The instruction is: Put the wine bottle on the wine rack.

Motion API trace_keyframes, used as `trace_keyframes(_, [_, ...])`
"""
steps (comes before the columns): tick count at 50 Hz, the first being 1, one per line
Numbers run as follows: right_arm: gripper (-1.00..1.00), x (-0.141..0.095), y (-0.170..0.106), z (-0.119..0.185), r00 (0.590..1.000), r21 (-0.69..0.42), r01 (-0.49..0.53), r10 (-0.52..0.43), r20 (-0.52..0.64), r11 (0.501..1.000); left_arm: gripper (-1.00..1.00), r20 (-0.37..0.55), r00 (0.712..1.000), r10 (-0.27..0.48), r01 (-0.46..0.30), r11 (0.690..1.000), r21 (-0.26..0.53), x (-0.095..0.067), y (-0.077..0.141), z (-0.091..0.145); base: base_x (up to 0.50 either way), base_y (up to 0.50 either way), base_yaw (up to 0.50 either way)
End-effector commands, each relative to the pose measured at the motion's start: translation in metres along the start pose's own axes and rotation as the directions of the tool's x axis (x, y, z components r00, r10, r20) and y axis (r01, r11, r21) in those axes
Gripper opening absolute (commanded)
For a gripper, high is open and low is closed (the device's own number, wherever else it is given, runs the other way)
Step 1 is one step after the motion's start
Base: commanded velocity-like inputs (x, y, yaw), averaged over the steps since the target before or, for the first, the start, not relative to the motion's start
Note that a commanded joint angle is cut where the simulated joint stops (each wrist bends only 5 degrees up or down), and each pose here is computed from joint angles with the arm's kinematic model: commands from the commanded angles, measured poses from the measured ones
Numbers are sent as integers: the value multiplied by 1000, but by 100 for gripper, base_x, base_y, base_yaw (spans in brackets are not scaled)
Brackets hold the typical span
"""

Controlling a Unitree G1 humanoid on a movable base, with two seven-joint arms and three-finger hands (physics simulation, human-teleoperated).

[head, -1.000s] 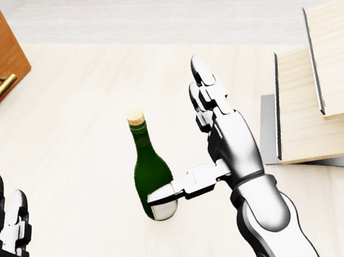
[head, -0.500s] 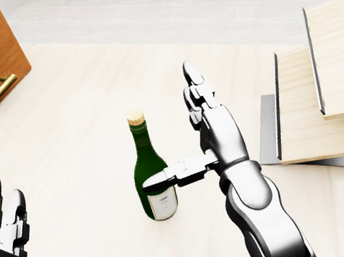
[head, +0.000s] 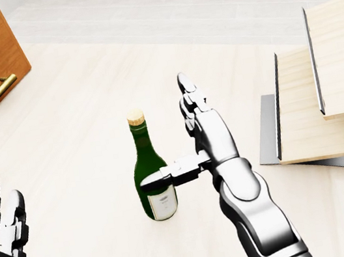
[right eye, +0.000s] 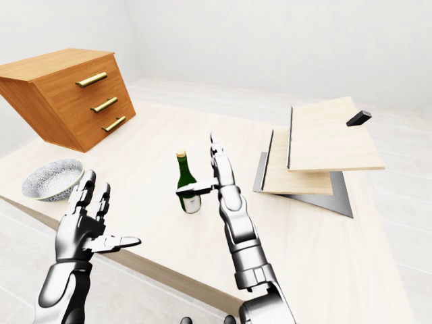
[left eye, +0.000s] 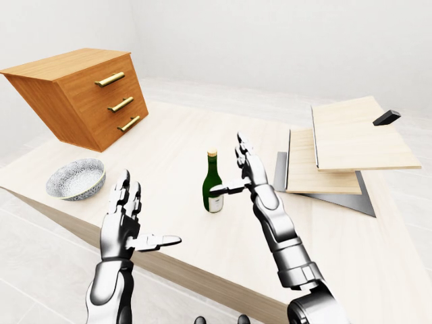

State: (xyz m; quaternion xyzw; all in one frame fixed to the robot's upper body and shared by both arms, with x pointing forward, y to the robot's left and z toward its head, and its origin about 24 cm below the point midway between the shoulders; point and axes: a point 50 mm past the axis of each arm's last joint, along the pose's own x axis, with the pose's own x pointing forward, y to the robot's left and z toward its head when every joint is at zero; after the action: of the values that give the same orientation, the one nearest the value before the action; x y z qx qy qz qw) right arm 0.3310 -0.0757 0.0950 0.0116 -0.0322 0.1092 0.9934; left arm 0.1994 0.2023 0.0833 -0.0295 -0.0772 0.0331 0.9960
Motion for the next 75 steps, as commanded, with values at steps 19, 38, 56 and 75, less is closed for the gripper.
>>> trace_keyframes(19, [100, 18, 7, -1, 998, -3, -25, 25, -50, 1000, 100, 16, 1000, -9, 9, 1000, -6, -3, -1, 6, 0, 0, 0])
trace_keyframes(38, [100, 31, 13, -4, 997, 14, -35, 36, -70, 999, 100, 13, 1000, -6, 6, 1000, -17, -1, 0, 7, 0, 0, 0])
trace_keyframes(56, [100, 43, 22, -6, 994, 12, -61, 61, -89, 998, 100, 31, 999, -10, 11, 1000, -21, -1, 0, 11, 0, 0, 0])
trace_keyframes(75, [40, 49, 35, -1, 993, 22, -91, 92, -75, 996, 100, 22, 1000, -5, 6, 1000, -23, -3, 2, 9, 0, 0, 0])
